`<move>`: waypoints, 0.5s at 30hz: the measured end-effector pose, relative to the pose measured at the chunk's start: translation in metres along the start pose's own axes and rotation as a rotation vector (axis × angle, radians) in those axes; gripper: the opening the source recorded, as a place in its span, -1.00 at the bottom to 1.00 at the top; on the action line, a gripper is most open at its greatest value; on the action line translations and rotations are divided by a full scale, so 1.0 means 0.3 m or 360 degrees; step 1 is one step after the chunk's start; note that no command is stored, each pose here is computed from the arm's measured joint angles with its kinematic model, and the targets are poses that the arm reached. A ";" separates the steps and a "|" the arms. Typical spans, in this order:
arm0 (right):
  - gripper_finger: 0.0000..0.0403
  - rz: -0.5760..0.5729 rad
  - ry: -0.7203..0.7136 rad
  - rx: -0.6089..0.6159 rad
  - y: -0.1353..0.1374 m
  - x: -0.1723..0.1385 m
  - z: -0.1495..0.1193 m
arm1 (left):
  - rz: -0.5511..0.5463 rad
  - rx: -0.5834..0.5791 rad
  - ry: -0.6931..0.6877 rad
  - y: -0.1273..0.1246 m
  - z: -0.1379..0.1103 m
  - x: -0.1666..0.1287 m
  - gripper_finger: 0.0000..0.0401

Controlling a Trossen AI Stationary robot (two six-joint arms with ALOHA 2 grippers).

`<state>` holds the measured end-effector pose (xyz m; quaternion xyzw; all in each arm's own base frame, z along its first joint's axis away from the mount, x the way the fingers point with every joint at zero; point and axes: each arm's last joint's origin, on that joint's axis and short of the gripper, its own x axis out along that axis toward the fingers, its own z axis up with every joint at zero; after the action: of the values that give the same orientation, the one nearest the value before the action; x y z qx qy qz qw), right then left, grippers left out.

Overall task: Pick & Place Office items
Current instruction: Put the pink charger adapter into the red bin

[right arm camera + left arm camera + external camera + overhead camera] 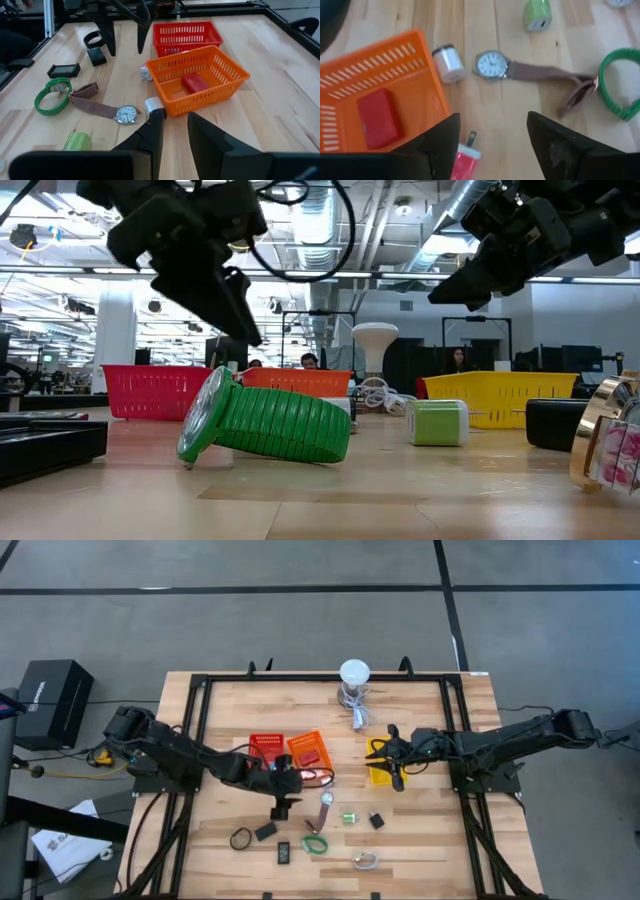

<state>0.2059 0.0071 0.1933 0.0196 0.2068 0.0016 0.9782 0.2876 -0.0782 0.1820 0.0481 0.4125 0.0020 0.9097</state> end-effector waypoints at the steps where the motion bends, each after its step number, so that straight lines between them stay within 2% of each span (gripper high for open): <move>1: -0.60 0.0000 0.0002 0.0000 0.000 0.000 0.000 | 0.0001 -0.0002 0.0012 0.004 -0.008 0.003 0.15; 6: -0.60 0.0001 0.0007 0.0000 0.000 0.000 -0.001 | 0.0033 -0.0003 0.0097 0.028 -0.057 0.026 0.18; 15: -0.60 0.0001 0.0006 -0.0001 0.001 0.000 -0.001 | 0.0044 0.0002 0.0156 0.058 -0.099 0.042 0.10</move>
<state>0.2058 0.0073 0.1931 0.0194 0.2087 0.0021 0.9778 0.2743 -0.0577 0.1546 0.0542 0.4559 0.0168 0.8882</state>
